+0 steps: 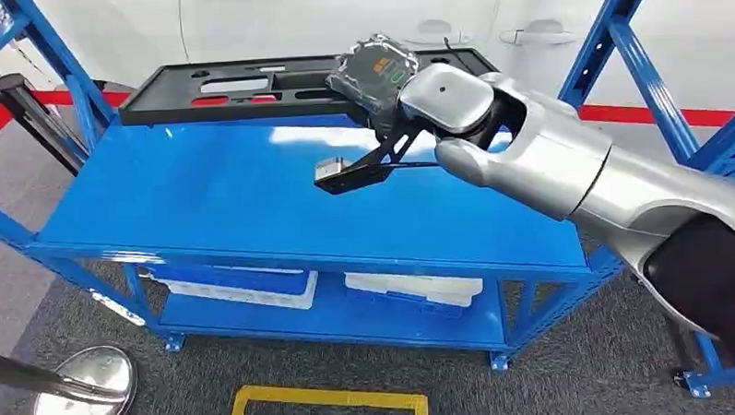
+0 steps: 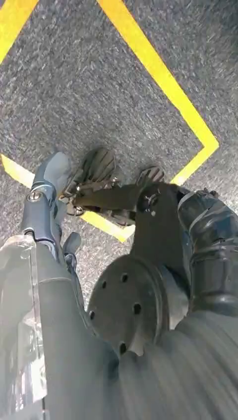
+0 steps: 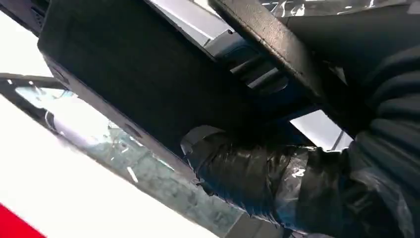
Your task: Take the parts from the cabinet and place them on the table.
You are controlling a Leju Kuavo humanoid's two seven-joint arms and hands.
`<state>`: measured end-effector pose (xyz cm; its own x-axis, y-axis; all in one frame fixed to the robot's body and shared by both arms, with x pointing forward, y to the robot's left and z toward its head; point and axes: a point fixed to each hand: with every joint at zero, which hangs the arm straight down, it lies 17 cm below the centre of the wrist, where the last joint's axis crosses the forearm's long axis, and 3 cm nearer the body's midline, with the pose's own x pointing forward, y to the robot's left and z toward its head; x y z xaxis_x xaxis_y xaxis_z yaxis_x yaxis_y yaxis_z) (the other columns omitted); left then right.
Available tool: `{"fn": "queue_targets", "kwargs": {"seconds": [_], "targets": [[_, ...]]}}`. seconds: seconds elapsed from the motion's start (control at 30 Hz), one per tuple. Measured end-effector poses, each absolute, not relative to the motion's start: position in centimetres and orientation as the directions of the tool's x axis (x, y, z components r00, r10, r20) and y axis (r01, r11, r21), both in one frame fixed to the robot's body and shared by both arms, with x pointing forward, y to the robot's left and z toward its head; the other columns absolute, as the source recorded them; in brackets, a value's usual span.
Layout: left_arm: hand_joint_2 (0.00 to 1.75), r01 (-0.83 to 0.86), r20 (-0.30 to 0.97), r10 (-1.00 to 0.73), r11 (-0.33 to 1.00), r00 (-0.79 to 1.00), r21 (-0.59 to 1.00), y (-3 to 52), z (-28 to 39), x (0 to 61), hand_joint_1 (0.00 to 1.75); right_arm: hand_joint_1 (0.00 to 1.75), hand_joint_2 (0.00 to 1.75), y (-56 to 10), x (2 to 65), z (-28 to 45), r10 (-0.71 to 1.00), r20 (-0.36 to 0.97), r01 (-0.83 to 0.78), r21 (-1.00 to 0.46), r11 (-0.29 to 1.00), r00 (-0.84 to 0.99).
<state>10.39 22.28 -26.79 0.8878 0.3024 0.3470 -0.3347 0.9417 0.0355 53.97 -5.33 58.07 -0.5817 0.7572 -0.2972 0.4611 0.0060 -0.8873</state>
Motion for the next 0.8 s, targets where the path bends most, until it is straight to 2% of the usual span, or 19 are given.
{"fn": "queue_targets", "kwargs": {"seconds": [0.8], "targets": [[1.75,-0.328,0.345,0.296,0.944,0.891,0.039,21.96,-26.77,10.3,0.0,1.75,1.75,-4.68,53.6,58.31,0.748,-0.315,0.471,-0.882,-0.004,-0.584]]}}
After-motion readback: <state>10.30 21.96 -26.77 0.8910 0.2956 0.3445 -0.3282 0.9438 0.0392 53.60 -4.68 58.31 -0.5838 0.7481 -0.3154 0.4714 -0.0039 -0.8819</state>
